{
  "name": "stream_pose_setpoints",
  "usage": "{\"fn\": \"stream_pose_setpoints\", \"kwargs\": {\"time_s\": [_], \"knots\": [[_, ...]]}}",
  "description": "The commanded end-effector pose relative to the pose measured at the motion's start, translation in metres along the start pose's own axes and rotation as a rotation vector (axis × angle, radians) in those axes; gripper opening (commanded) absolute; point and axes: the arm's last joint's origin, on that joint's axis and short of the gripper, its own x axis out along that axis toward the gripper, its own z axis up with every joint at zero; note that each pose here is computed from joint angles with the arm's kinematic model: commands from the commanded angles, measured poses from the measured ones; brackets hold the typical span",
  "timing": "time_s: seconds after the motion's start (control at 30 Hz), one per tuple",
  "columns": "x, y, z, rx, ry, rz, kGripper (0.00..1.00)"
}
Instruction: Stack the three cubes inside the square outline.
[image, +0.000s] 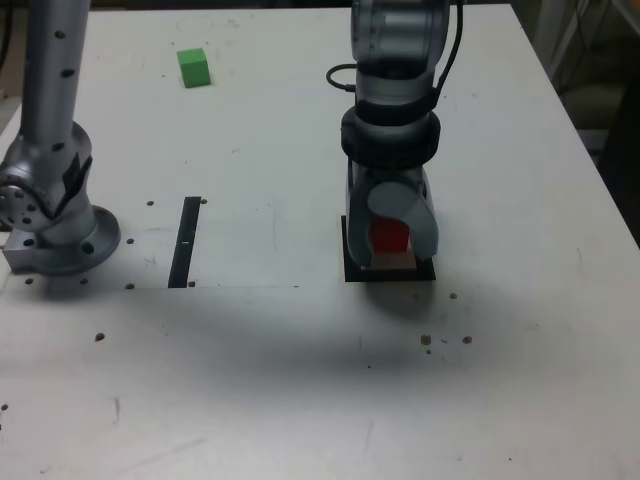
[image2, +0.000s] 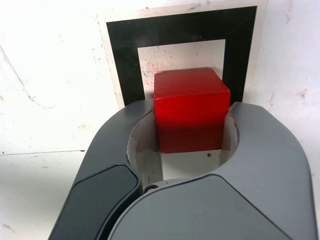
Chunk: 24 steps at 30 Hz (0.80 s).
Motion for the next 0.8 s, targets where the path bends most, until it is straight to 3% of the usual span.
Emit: {"fn": "stream_pose_setpoints", "kwargs": {"time_s": [0.0,0.07,0.23,0.3,0.57,0.77], "knots": [[0.003,-0.001,0.0,-0.001,0.003,0.002,0.36],[0.004,-0.001,-0.001,-0.003,0.005,0.002,0.42],[0.007,-0.001,-0.002,-0.006,0.015,-0.001,0.89],[0.007,-0.001,-0.002,-0.007,0.017,-0.003,0.98],[0.004,0.0,-0.006,-0.02,0.012,0.005,0.99],[-0.011,0.007,-0.018,-0.059,0.005,0.045,0.99]]}}
